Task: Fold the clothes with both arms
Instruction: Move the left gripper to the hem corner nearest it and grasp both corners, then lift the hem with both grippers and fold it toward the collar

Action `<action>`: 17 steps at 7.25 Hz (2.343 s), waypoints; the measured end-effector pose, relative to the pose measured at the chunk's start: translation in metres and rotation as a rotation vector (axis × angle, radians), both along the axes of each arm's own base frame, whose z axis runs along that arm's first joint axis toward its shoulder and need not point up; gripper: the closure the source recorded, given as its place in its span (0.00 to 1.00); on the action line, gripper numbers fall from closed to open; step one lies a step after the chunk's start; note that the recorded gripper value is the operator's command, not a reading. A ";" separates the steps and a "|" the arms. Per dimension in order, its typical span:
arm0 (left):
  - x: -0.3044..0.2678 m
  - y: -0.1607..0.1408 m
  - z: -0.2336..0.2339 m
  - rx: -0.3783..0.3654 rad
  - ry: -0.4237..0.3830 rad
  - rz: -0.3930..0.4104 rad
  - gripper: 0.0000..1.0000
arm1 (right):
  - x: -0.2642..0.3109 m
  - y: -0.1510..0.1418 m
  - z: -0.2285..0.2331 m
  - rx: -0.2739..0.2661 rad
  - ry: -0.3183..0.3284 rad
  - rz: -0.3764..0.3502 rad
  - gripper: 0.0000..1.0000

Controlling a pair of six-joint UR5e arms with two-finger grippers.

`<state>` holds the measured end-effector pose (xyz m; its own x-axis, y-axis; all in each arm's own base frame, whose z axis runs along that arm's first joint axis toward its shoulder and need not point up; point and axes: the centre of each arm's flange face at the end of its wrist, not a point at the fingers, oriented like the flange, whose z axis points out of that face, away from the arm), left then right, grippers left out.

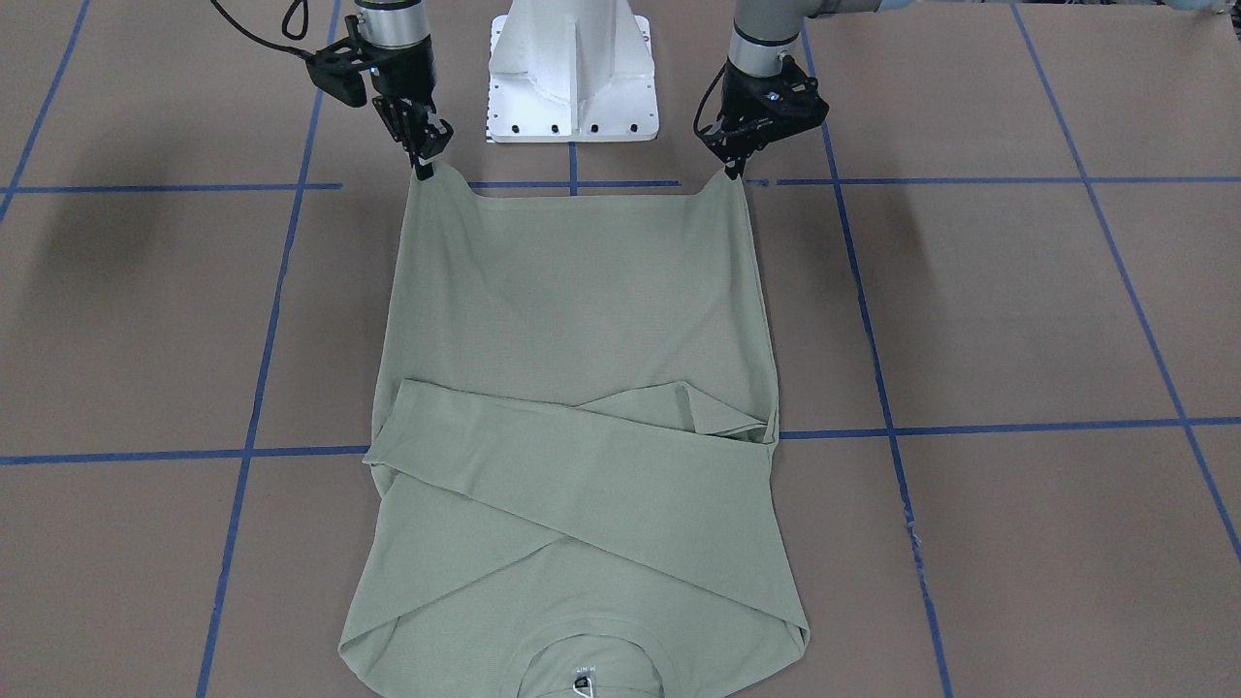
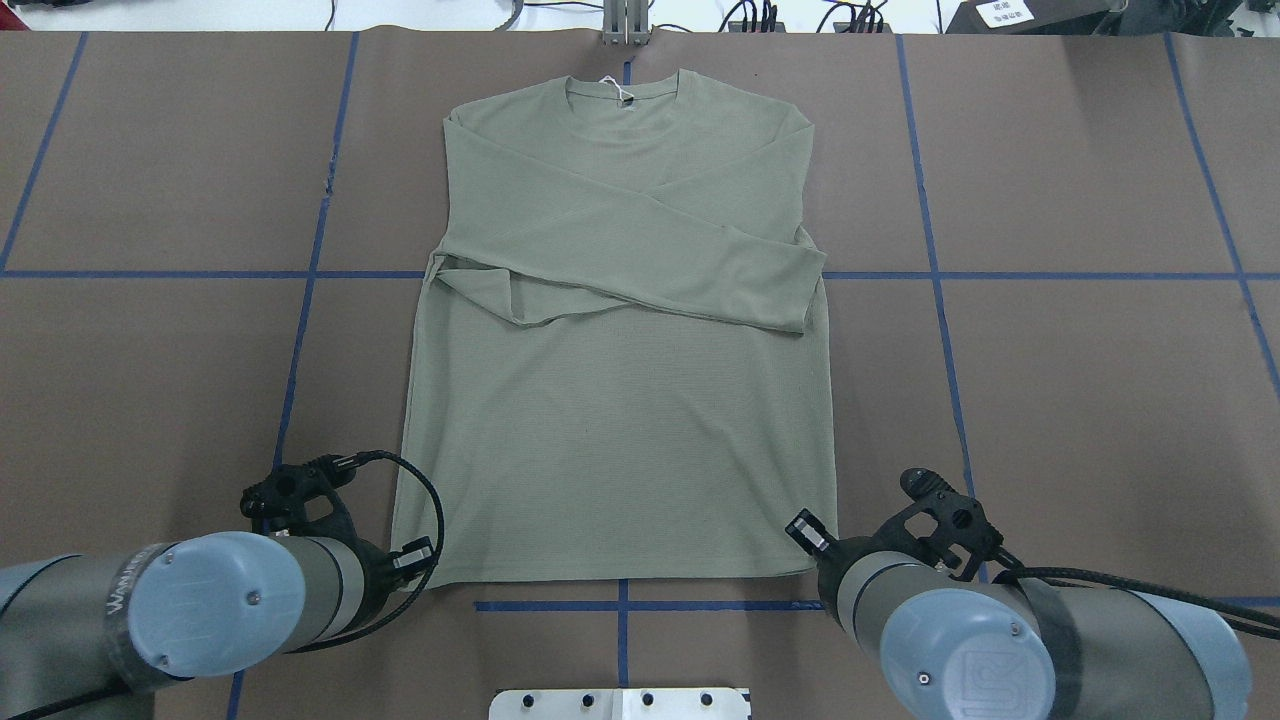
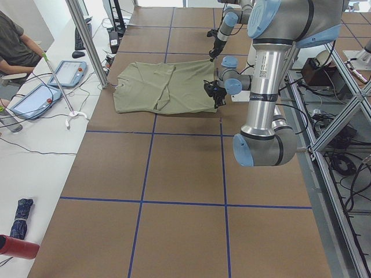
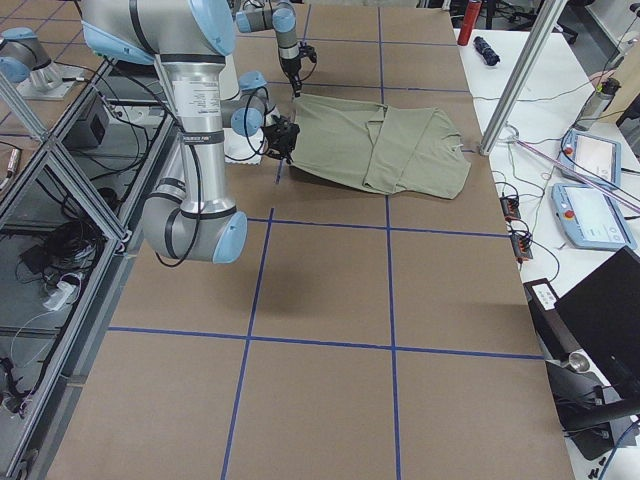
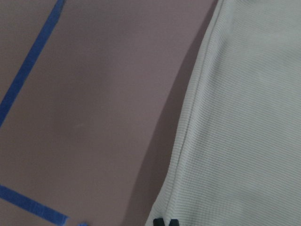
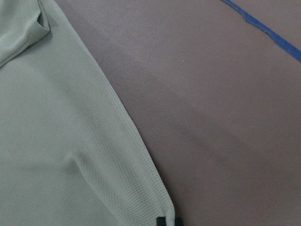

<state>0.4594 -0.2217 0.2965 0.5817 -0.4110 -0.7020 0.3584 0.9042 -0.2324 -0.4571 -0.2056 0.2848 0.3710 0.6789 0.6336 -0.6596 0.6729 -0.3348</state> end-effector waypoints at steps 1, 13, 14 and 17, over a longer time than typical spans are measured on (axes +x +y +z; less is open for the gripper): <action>-0.019 0.009 -0.019 -0.027 0.049 0.002 1.00 | 0.019 0.003 -0.006 -0.006 -0.022 -0.009 1.00; -0.068 -0.304 -0.059 0.307 0.136 -0.270 1.00 | 0.053 -0.320 -0.033 0.265 0.123 0.033 1.00; -0.057 -0.331 -0.043 0.330 0.124 -0.294 1.00 | 0.035 -0.362 -0.021 0.264 0.130 0.046 1.00; -0.024 -0.383 0.011 0.399 0.090 -0.363 1.00 | 0.004 -0.451 0.022 0.280 0.132 0.082 1.00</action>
<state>0.4350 -0.6051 0.3071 0.3825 -0.2655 -0.8850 0.6584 0.7503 0.0594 -0.4526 -0.6567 0.3069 0.4136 0.5156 0.7504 -0.7409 0.6697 -0.0517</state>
